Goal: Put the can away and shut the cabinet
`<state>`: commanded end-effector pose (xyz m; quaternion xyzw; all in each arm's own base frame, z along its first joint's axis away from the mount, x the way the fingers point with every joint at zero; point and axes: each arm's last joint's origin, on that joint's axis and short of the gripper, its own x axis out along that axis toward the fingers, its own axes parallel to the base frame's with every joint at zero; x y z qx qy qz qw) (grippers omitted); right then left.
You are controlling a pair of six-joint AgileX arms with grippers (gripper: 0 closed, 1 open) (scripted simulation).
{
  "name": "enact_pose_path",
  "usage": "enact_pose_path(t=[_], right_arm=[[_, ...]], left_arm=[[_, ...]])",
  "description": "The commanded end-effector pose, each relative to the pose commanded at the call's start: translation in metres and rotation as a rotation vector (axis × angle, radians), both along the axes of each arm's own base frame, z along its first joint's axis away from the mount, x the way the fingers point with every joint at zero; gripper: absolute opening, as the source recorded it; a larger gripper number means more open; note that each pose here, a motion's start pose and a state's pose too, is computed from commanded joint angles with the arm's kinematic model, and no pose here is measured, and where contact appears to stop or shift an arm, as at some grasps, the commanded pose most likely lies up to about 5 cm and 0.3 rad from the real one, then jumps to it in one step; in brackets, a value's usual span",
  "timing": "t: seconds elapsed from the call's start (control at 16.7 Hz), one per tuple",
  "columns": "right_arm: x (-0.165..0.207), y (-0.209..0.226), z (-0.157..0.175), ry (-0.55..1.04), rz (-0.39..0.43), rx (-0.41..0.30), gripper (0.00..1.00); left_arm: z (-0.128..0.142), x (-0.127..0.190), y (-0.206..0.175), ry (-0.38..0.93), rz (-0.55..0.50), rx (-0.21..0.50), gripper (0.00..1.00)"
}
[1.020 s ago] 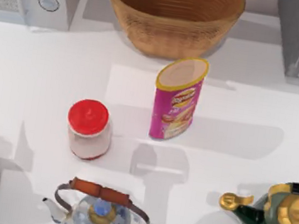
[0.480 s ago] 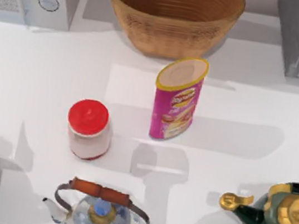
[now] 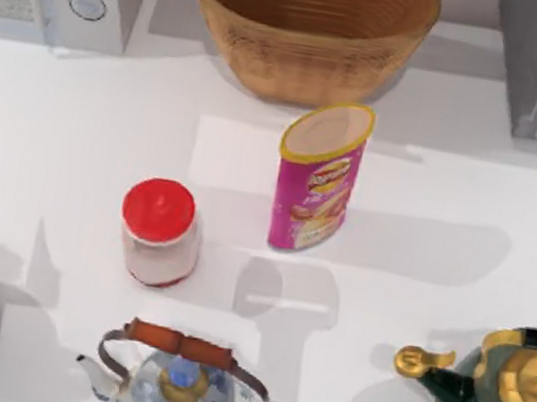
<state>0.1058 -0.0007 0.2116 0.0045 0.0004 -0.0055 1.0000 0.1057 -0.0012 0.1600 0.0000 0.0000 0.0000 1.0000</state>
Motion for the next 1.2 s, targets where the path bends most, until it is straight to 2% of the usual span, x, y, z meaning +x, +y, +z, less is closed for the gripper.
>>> enact_pose_path(t=[0.36,0.72,0.96,1.2], right_arm=[[0.021,0.005,0.111,0.004,-0.008,0.009,0.00],[0.077,0.019,0.221,0.011,-0.004,0.007,0.00],[0.117,0.033,0.269,0.009,0.001,0.000,0.00],[0.144,0.045,0.293,0.007,0.006,-0.006,0.00]], left_arm=[[0.000,0.000,0.000,0.000,0.000,0.000,1.00],[0.000,0.000,0.000,0.000,0.000,0.000,1.00],[0.000,0.000,0.000,0.000,0.000,0.000,1.00],[0.000,0.000,0.000,0.000,0.000,0.000,1.00]])
